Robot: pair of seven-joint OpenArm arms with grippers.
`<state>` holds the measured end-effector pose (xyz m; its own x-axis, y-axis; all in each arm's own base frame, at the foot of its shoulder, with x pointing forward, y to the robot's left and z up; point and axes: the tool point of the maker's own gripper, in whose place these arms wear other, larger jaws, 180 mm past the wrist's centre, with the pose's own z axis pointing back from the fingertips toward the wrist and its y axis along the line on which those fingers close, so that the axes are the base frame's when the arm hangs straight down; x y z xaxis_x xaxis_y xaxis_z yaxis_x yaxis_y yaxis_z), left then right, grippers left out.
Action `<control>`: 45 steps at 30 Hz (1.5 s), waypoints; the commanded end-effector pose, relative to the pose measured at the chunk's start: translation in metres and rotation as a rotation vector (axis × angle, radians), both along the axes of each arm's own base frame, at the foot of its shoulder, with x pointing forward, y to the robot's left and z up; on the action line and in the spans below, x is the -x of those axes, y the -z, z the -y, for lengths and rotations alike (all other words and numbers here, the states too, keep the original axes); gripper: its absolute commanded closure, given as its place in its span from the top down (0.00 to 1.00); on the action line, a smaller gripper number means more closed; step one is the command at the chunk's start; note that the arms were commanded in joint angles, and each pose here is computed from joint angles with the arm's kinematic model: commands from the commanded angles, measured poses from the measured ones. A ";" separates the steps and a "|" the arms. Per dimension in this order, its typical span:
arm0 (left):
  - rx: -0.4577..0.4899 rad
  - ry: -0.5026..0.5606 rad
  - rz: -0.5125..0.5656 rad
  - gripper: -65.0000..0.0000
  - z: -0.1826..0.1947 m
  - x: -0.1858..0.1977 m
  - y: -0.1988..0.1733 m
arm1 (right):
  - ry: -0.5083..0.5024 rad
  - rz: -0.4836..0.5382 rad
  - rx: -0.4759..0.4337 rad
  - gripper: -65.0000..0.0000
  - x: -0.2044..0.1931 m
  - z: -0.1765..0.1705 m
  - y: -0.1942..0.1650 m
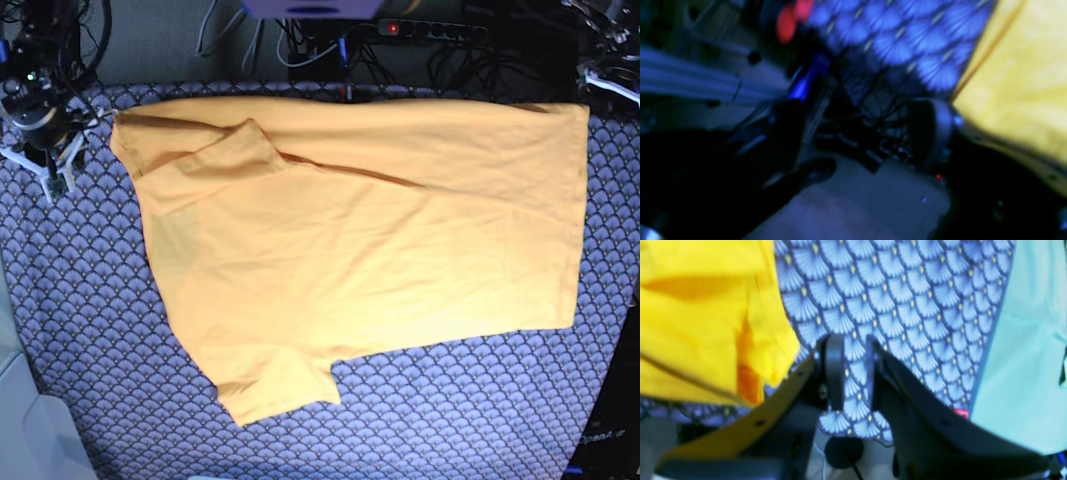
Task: Fold the T-shirt properly
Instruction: 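Release the corners and move the right gripper to the collar fold, then grasp the folded fabric near the collar with the right gripper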
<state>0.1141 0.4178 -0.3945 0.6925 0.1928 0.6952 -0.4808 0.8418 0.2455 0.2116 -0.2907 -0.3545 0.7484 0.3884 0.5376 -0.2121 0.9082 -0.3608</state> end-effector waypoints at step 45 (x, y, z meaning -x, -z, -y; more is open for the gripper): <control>-0.093 0.061 0.087 0.83 -0.022 -0.058 -0.038 | -0.003 -0.143 -0.174 0.20 -0.019 -0.090 0.026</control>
<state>0.1664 0.4315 -0.3731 0.6624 0.1192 0.7396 -0.4462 0.8558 0.2617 0.2227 -0.2004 -0.3893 0.8400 0.2990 0.4527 -0.2571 0.9542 -0.1533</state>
